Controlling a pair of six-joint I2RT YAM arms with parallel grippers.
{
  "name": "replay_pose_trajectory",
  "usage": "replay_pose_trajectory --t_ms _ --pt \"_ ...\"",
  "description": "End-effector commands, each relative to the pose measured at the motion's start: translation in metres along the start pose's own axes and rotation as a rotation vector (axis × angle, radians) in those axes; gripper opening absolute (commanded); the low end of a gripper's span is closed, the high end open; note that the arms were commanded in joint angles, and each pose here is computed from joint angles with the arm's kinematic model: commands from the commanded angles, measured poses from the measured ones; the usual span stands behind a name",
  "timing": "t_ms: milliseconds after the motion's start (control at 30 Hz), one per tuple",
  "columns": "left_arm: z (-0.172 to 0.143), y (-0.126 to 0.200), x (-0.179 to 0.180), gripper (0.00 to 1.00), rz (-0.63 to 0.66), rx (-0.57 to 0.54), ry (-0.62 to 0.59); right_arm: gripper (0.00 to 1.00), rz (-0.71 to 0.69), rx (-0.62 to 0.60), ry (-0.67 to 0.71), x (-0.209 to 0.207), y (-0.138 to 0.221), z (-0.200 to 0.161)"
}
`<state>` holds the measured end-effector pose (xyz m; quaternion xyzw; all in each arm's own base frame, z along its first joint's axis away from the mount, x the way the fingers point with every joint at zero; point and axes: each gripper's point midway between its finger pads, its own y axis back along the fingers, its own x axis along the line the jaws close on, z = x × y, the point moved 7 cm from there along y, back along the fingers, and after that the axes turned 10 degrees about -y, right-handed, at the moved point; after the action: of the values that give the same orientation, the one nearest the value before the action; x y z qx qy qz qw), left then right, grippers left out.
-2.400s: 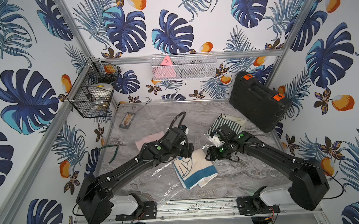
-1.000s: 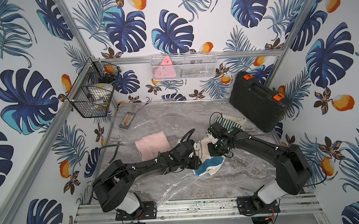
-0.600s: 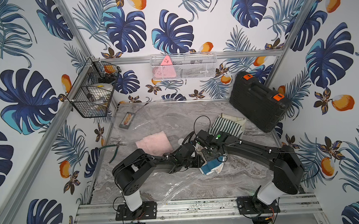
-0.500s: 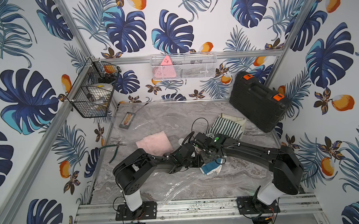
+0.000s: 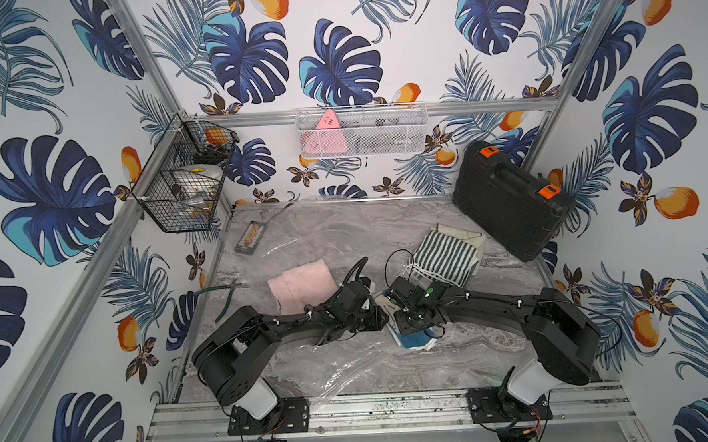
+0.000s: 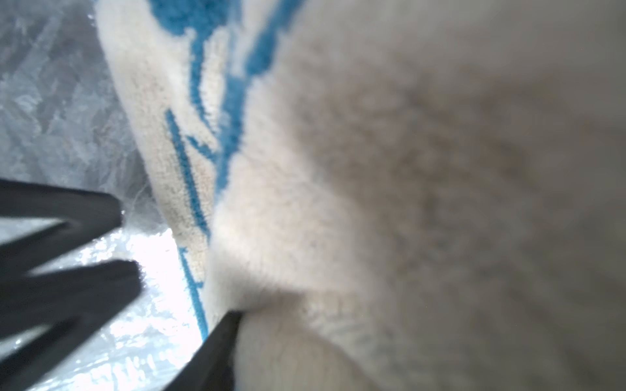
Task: Place the folded towel into the vacuum bag
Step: Pick up the towel from the vacuum bag.
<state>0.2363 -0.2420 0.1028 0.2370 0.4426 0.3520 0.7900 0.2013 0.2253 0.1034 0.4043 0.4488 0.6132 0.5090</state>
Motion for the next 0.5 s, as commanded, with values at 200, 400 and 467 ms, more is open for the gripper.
replay_pose_trajectory --t_ms 200,400,467 --pt "0.009 0.039 0.011 0.41 0.158 0.028 -0.123 0.88 0.044 0.115 0.078 0.013 -0.019 -0.017" --pt "0.029 0.071 -0.004 0.44 0.223 0.024 -0.231 0.64 -0.043 0.172 0.083 0.005 -0.038 -0.026" --pt "0.032 0.079 -0.01 0.46 0.226 0.037 -0.254 0.46 -0.036 0.147 0.094 0.006 -0.027 -0.019"
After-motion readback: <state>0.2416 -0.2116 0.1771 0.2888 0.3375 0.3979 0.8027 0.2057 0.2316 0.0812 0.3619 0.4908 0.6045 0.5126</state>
